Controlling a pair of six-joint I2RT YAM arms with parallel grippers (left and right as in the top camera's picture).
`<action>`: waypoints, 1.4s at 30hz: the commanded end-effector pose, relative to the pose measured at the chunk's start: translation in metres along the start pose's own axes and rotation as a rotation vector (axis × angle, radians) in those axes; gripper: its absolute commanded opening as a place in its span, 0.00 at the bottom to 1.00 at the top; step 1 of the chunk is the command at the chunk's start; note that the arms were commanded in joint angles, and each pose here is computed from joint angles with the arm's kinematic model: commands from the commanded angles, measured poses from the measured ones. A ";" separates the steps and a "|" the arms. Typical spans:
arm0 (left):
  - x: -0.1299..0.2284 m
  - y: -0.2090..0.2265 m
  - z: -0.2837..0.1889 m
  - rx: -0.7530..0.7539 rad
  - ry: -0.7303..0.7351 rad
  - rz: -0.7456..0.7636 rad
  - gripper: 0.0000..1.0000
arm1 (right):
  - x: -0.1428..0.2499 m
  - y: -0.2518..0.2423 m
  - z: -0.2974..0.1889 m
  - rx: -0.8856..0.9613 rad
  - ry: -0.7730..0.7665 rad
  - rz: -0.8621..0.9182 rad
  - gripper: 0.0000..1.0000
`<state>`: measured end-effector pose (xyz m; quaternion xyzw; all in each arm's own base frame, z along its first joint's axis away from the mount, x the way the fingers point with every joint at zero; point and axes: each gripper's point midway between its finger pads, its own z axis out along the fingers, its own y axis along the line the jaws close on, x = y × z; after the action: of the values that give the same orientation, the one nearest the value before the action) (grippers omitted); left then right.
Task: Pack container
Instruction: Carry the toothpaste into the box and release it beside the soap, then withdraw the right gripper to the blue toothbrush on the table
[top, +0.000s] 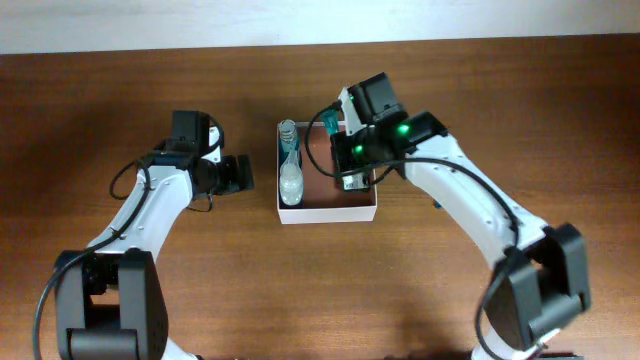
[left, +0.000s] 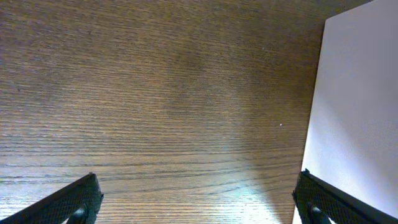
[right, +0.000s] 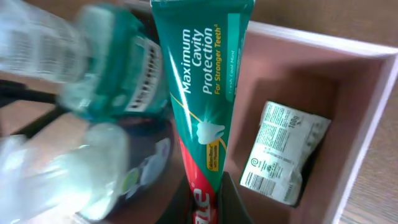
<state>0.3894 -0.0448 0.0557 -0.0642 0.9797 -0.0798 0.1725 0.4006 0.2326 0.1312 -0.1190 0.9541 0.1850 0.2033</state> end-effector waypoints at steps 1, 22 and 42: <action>-0.003 0.001 -0.002 -0.003 -0.010 -0.003 0.99 | 0.007 -0.006 0.015 0.022 0.028 0.014 0.04; -0.003 0.001 -0.002 -0.003 -0.010 -0.003 0.99 | -0.007 -0.035 -0.065 0.077 -0.058 0.087 0.65; -0.003 0.001 -0.002 -0.003 -0.010 -0.003 0.99 | 0.063 -0.186 -0.090 0.501 0.115 0.292 0.70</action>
<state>0.3893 -0.0448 0.0557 -0.0642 0.9797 -0.0797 0.1723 0.3726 0.0453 0.1377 0.0398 0.9867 -0.0117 0.1575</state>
